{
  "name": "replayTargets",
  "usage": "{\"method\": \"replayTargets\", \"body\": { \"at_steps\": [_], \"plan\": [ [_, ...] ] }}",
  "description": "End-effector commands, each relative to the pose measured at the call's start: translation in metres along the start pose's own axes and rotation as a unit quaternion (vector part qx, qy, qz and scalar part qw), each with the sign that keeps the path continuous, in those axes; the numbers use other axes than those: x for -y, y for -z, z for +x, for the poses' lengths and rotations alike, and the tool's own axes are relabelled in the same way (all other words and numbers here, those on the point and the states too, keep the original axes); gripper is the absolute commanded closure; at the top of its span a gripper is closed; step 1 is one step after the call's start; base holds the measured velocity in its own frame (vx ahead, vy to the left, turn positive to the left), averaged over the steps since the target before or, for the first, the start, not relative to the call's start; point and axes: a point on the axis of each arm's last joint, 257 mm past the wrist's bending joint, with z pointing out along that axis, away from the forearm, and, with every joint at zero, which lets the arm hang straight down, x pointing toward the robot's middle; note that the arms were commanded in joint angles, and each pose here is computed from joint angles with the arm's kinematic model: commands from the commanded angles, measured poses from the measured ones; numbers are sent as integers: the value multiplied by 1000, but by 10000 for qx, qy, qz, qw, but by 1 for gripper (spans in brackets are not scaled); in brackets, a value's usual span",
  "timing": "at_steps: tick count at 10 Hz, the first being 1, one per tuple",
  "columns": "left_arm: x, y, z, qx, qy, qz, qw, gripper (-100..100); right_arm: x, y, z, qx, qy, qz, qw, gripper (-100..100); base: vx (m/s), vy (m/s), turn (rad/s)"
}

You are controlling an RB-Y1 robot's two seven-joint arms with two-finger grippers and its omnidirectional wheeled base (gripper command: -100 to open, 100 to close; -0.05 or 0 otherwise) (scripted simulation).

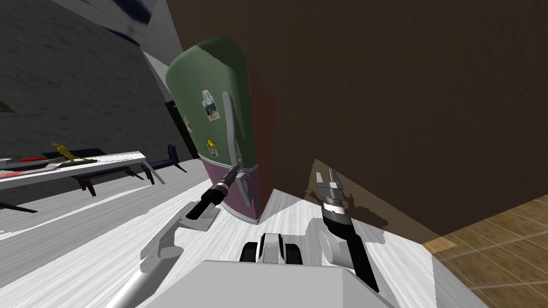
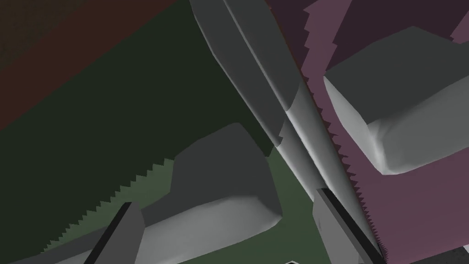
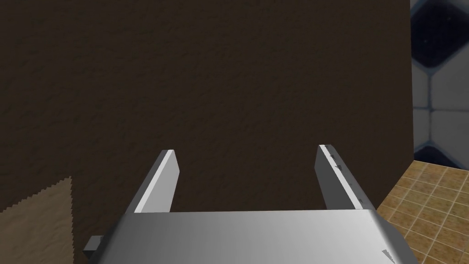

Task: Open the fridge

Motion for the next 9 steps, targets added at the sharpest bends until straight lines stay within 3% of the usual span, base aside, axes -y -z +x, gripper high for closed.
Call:
{"method": "replayTargets", "body": {
  "at_steps": [1, 4, 5, 7, 8, 9],
  "plan": [
    [-9, -4, -2, -22, -120, -206, 9997, -100, 0, 0, 0, 0, 0, 0, 10000, 0, 55, -22, -30],
    [-11, -5, -2, -25, -140, -236, 9996, -100, 0, 0, 0, 0, 0, 0, 10000, 0, 26, -12, -10],
    [-11, -5, -2, -25, -139, -235, 9996, 100, 0, 0, 0, 0, 0, 0, 10000, 0, 0, 0, 0],
    [3, 4, 17, -280, -164, -56, 9995, 100, 0, 0, 0, -1, 1, -1, 10000, 0, -108, 183, -88],
    [3, 4, 17, -280, -164, -56, 9995, 100, 0, 0, 0, -2, 2, -1, 10000, 0, -147, 260, -93],
    [9, 9, 26, -410, -170, 19, 9990, 100, 0, 0, 0, -2, 1, -1, 10000, 0, -198, 251, -47]
  ]
}}
